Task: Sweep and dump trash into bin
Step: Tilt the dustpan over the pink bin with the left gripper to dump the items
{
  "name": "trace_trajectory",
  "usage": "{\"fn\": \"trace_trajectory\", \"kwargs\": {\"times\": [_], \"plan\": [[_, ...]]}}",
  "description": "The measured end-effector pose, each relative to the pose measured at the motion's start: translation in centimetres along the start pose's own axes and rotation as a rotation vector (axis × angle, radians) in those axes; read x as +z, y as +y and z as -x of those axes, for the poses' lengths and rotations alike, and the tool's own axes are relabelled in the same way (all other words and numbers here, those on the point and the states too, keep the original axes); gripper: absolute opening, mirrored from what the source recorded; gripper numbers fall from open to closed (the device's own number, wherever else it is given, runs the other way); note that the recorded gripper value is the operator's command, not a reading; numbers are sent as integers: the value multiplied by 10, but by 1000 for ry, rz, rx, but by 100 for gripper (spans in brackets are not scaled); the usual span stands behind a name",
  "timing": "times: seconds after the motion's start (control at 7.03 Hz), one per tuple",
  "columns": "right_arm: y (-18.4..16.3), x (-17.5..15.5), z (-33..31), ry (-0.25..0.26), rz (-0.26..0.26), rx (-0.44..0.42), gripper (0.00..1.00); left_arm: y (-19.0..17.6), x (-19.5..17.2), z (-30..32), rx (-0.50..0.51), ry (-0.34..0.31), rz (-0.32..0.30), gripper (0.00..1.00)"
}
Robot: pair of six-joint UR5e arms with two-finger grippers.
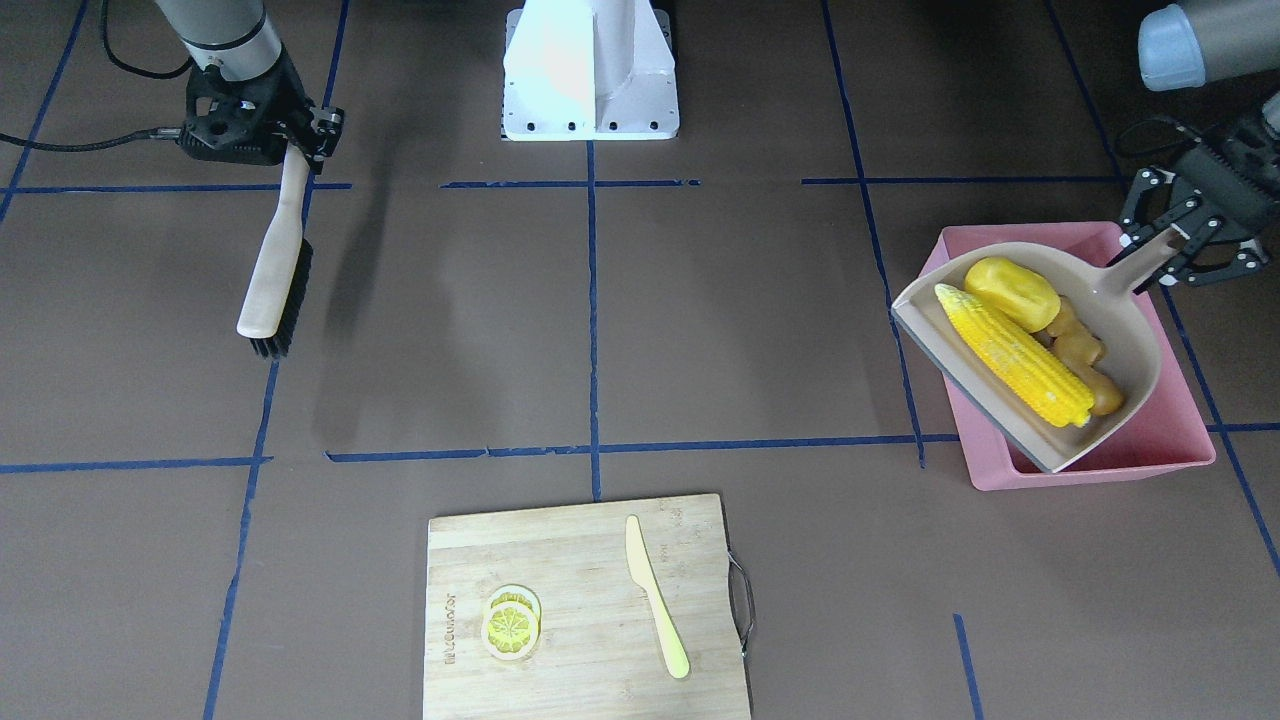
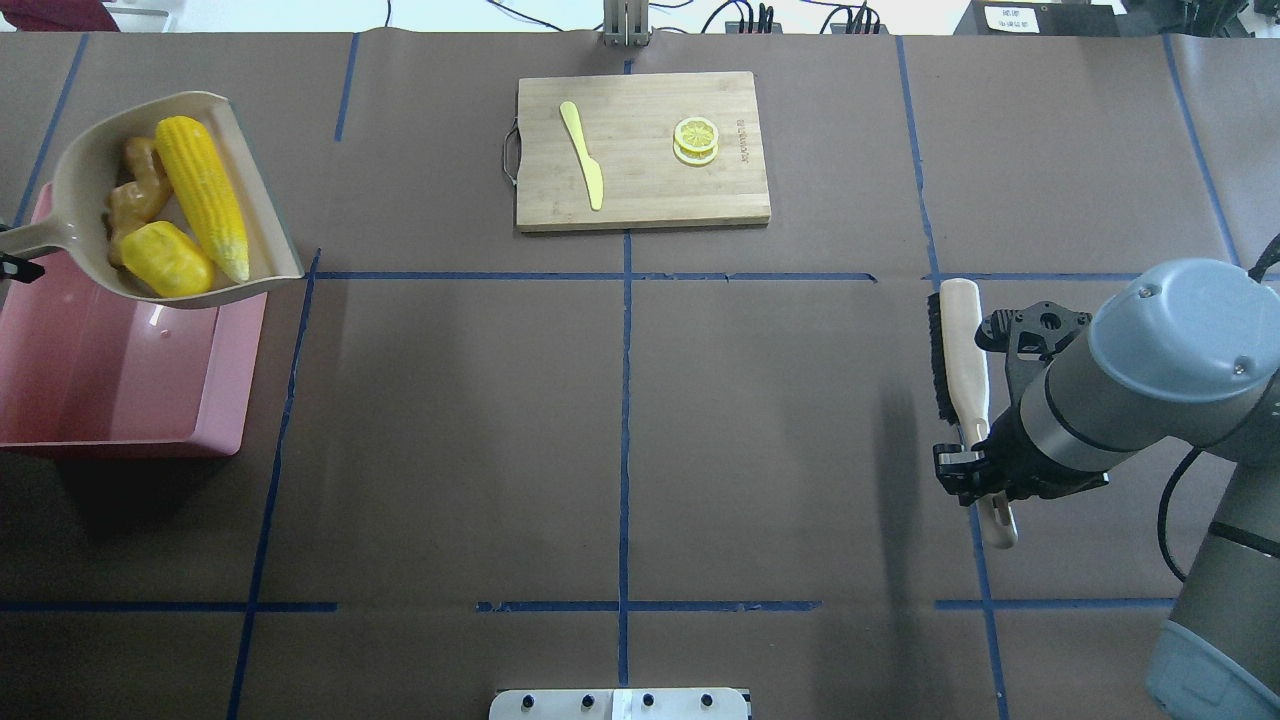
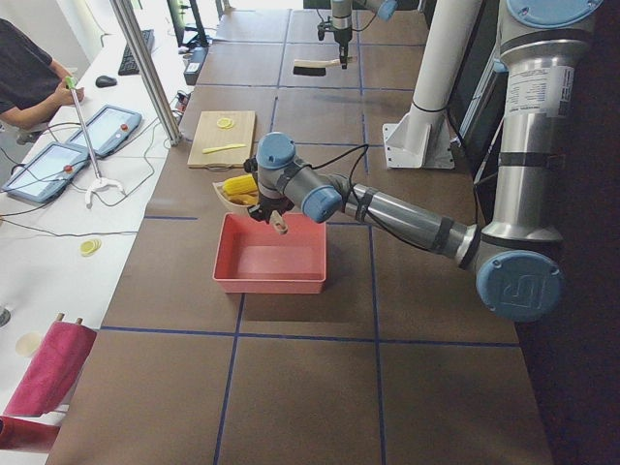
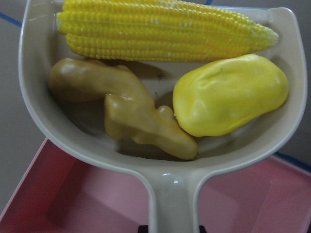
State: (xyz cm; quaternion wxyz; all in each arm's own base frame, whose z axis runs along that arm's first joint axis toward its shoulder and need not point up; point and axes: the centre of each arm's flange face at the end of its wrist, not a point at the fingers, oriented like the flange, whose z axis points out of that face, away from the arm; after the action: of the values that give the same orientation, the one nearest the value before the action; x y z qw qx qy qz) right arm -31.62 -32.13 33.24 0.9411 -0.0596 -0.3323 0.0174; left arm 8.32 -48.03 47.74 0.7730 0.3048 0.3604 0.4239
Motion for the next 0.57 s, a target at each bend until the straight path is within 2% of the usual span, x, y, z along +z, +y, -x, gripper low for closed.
{"fn": "trace_trajectory", "kwargs": {"times": [0.28,0.57], "plan": [[-12,5,-39,46,-4,-22,0,64,-25,15,-36,-53,26,0],[-17,11,-67,82,4,-40,0,89,-41,22,-37,-119,54,0]]}}
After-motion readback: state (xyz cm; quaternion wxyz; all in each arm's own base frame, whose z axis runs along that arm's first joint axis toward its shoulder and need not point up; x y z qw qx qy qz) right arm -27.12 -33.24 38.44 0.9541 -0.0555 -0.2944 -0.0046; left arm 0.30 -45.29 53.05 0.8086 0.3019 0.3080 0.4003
